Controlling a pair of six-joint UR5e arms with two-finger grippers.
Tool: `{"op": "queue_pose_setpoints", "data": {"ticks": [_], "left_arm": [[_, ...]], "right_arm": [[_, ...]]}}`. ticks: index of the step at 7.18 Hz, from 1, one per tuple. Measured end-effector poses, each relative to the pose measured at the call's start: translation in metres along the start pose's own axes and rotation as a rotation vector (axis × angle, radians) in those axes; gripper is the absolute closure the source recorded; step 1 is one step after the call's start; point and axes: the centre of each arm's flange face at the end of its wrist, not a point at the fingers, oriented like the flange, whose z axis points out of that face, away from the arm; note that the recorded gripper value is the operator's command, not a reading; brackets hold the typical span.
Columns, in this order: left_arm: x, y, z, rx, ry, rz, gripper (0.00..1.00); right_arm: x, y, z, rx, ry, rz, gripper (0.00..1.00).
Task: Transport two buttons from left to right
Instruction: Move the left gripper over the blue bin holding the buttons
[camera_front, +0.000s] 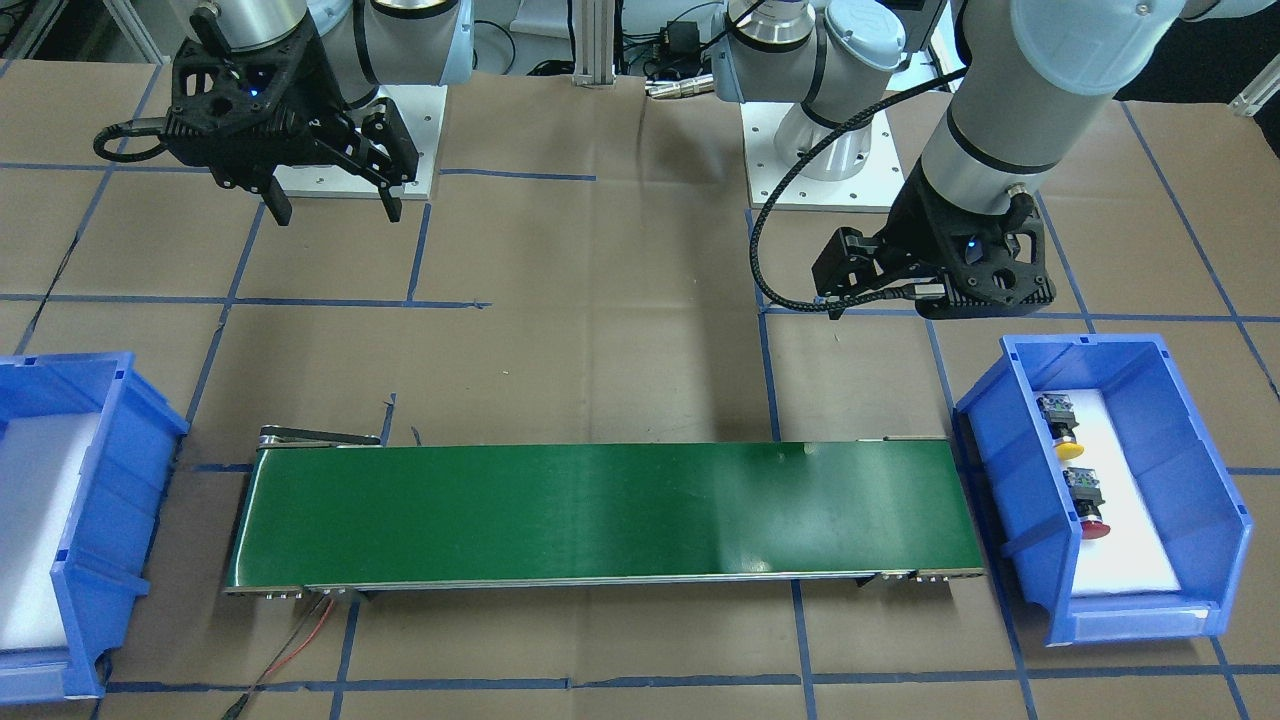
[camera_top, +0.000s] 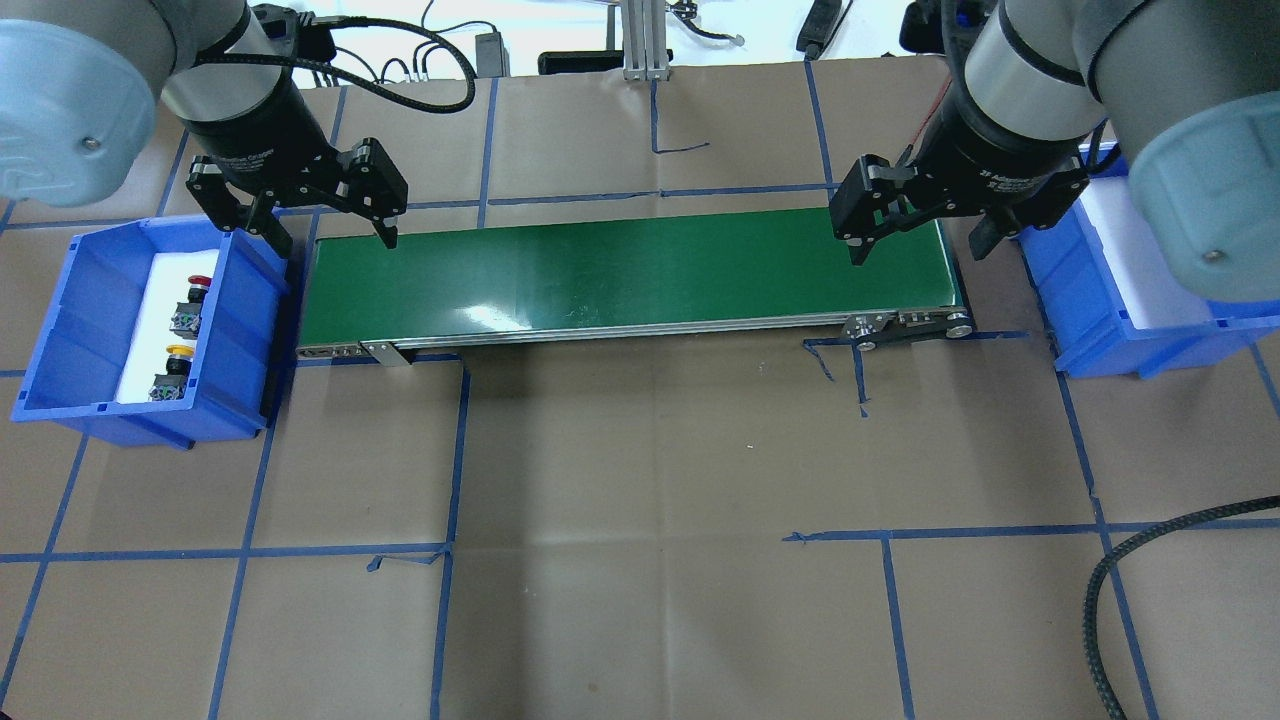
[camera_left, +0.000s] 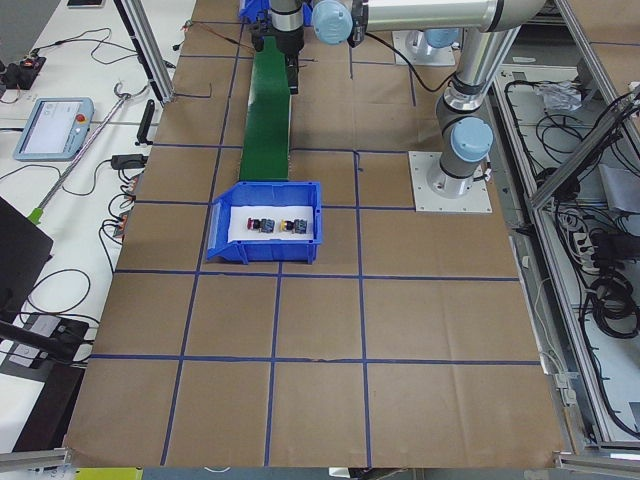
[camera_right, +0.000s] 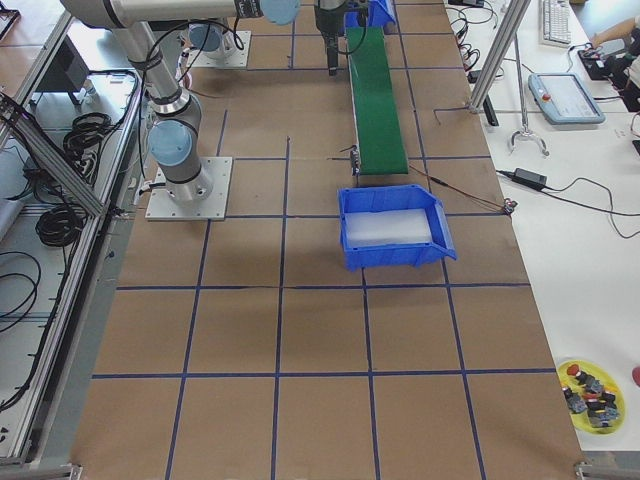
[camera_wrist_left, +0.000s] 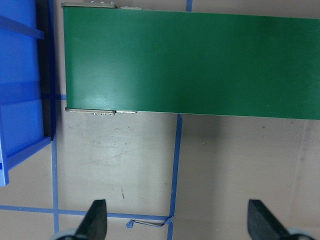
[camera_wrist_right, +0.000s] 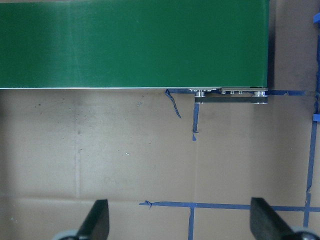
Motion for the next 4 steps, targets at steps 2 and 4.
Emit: {"op": "queue_pose_setpoints", "data": {"ticks": [2, 4], "left_arm": [[-0.0007, 0.0025, -0.0031, 0.006, 0.000, 0.006, 0.00], [-0.0013, 0.0037, -0.0041, 0.007, 0.000, 0.010, 0.00]], "right_arm": [[0.0000, 0.0019, -0.0018, 0.001, -0.001, 0.003, 0.00], [0.0001, 0.0016, -0.0023, 0.004, 0.000, 0.001, 0.00]]}}
